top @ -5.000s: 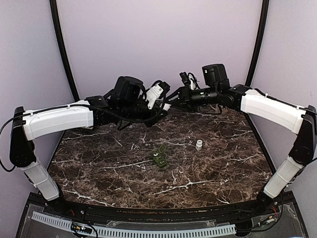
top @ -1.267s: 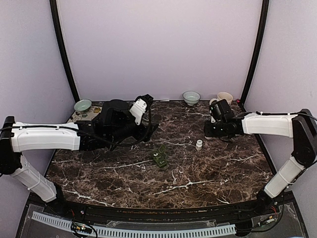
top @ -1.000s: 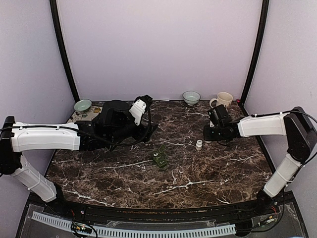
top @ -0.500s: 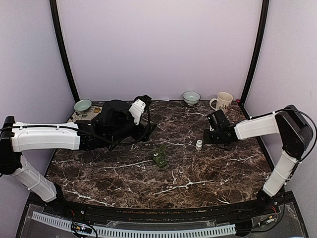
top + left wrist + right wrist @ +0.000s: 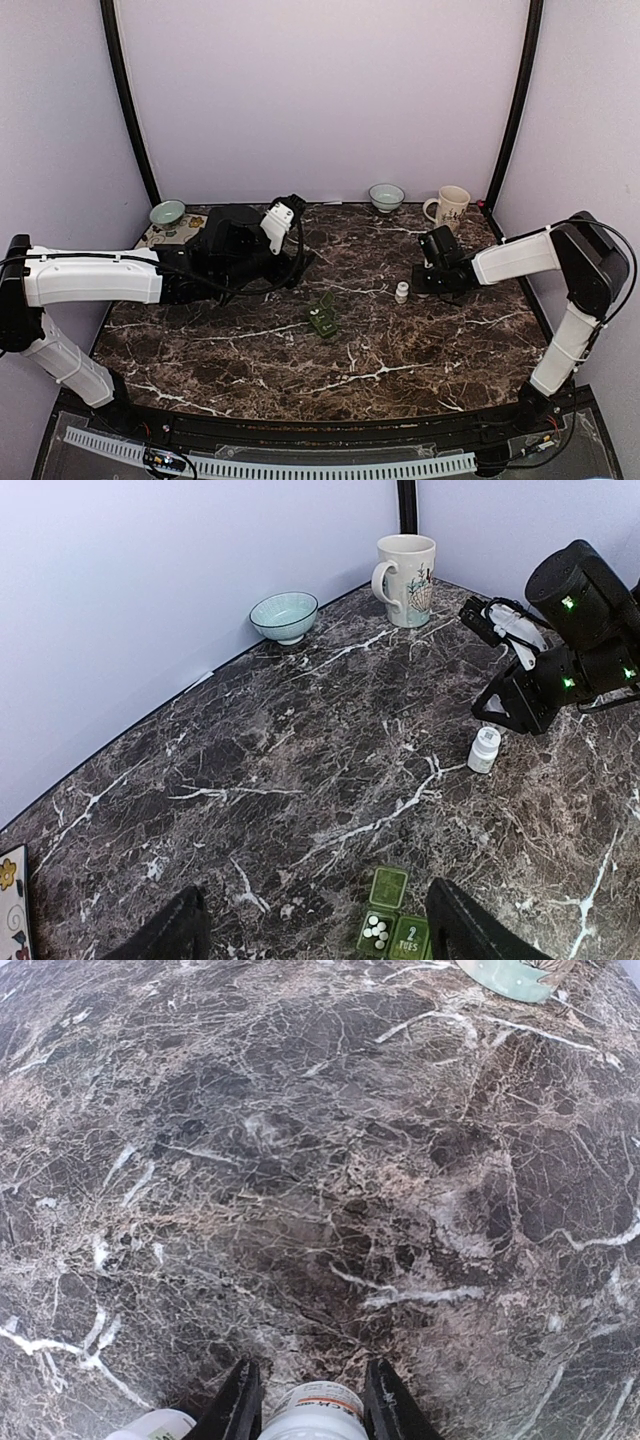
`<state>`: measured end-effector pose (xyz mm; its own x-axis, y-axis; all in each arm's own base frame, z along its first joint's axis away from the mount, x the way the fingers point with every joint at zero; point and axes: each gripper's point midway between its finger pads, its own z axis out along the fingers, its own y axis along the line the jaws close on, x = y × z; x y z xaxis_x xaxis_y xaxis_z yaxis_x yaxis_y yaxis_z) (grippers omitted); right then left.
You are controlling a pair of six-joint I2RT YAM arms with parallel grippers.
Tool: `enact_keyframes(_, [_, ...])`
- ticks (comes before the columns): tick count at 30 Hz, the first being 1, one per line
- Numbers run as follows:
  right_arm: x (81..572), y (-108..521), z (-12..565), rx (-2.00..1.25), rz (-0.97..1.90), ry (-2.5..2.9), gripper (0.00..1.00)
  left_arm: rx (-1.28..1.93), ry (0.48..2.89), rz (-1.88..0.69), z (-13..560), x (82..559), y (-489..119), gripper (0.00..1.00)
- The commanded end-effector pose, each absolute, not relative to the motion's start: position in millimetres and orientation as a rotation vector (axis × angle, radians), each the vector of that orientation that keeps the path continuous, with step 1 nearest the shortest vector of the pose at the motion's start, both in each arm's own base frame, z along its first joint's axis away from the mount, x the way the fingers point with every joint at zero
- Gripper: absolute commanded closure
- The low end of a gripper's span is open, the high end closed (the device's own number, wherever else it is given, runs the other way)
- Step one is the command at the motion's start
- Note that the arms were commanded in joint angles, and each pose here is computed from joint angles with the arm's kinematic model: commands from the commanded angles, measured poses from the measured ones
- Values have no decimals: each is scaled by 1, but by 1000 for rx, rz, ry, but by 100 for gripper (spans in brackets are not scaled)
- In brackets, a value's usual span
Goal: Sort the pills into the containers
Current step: Place the pill bottle at the center of the board.
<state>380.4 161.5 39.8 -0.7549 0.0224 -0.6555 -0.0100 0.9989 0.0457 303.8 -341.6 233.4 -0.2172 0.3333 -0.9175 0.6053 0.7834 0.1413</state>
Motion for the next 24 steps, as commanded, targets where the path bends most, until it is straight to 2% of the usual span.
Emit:
enact_keyframes(1, [384,154,38,49,37,2402,78,687,1819,-298,242,303,-332,23])
enact_keyframes(11, [380,152,38,52,41,2406,62,680,1817,-303,242,302,-331,23])
enact_keyframes(14, [380,152,39,51,42,2407,55,678,1816,-306,242,302,-331,23])
enact_keyframes(18, [381,153,42,51,45,2402,50,673,1812,-309,244,301,-330,22])
enact_keyframes(24, [383,154,49,48,50,2392,49,666,1808,-314,244,300,-328,22])
